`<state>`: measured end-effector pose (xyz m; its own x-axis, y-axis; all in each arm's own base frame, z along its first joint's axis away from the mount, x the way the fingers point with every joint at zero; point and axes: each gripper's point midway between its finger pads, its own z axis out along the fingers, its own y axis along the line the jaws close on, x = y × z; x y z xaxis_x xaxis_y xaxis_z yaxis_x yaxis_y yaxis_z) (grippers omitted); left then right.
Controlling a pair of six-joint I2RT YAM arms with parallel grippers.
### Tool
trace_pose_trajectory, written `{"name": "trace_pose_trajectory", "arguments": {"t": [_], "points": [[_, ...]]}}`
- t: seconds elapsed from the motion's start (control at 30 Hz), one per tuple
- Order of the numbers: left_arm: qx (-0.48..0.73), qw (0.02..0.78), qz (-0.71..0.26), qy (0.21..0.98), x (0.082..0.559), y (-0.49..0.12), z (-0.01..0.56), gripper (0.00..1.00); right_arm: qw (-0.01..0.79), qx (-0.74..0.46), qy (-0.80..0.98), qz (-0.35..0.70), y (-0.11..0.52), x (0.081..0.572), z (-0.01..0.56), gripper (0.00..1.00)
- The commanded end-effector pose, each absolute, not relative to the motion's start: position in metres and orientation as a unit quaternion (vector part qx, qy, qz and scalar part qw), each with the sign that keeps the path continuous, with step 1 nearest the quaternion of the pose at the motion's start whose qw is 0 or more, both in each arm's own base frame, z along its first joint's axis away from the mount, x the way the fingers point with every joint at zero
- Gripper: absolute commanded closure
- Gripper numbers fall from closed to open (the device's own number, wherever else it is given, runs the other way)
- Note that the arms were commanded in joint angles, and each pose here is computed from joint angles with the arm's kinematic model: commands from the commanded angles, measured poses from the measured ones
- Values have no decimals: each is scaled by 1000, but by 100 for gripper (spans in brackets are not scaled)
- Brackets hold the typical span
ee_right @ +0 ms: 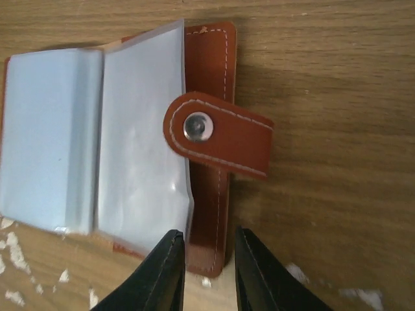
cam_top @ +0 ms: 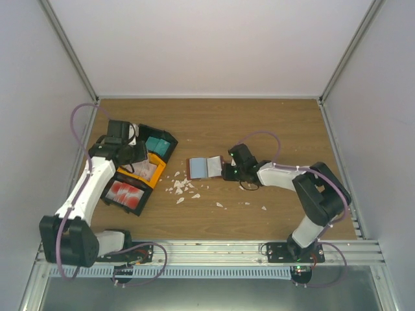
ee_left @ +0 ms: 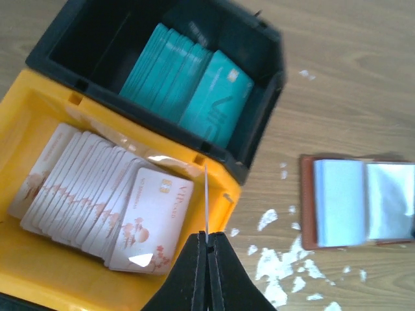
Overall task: Put the credit cards into the card holder
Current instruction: Pick up the credit card from the storage box.
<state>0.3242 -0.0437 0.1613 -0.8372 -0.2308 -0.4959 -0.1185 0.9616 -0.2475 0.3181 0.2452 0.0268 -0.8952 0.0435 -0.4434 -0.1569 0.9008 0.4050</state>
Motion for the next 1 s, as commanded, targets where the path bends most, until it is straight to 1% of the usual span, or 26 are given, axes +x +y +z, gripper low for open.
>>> {"name": "trace_pose_trajectory", "arguments": {"t": [0.0, 0.1, 0.17, 0.23, 0.3, 0.37, 0.43, 0.47, 0.57, 0.63, 0.77, 0.87, 0.97], "points": [[-57, 357, -184, 914, 328, -69, 223, 100, 246, -30, 946, 207, 232, 312, 56, 76], [-28, 394, -263, 880, 322, -93, 254, 100, 286, -34, 928, 238, 237, 317, 96, 73], [-25, 405, -304, 862, 318, -103, 268, 100, 311, -44, 910, 271, 244, 318, 125, 72], [-25, 406, -354, 842, 314, -116, 281, 100, 333, -64, 886, 316, 255, 314, 156, 67], [-39, 396, -405, 823, 310, -126, 292, 100, 348, -89, 857, 371, 268, 305, 187, 57], [-57, 375, -457, 805, 304, -136, 304, 100, 342, -108, 828, 432, 283, 294, 212, 46], [-56, 362, -501, 784, 298, -144, 321, 100, 303, -115, 803, 500, 301, 282, 232, 36], [-59, 357, -515, 777, 295, -147, 327, 100, 268, -124, 788, 541, 312, 271, 240, 35], [-71, 331, -548, 765, 286, -152, 336, 100, 227, -138, 742, 616, 335, 252, 265, 35], [-69, 308, -572, 757, 281, -158, 339, 100, 215, -149, 724, 638, 347, 245, 278, 35], [-77, 246, -620, 741, 271, -168, 330, 100, 197, -162, 695, 673, 361, 238, 299, 40], [-84, 236, -628, 737, 269, -169, 328, 100, 186, -165, 676, 694, 366, 232, 312, 43], [-87, 234, -627, 737, 270, -168, 328, 100, 187, -161, 671, 699, 366, 229, 317, 43]]}}
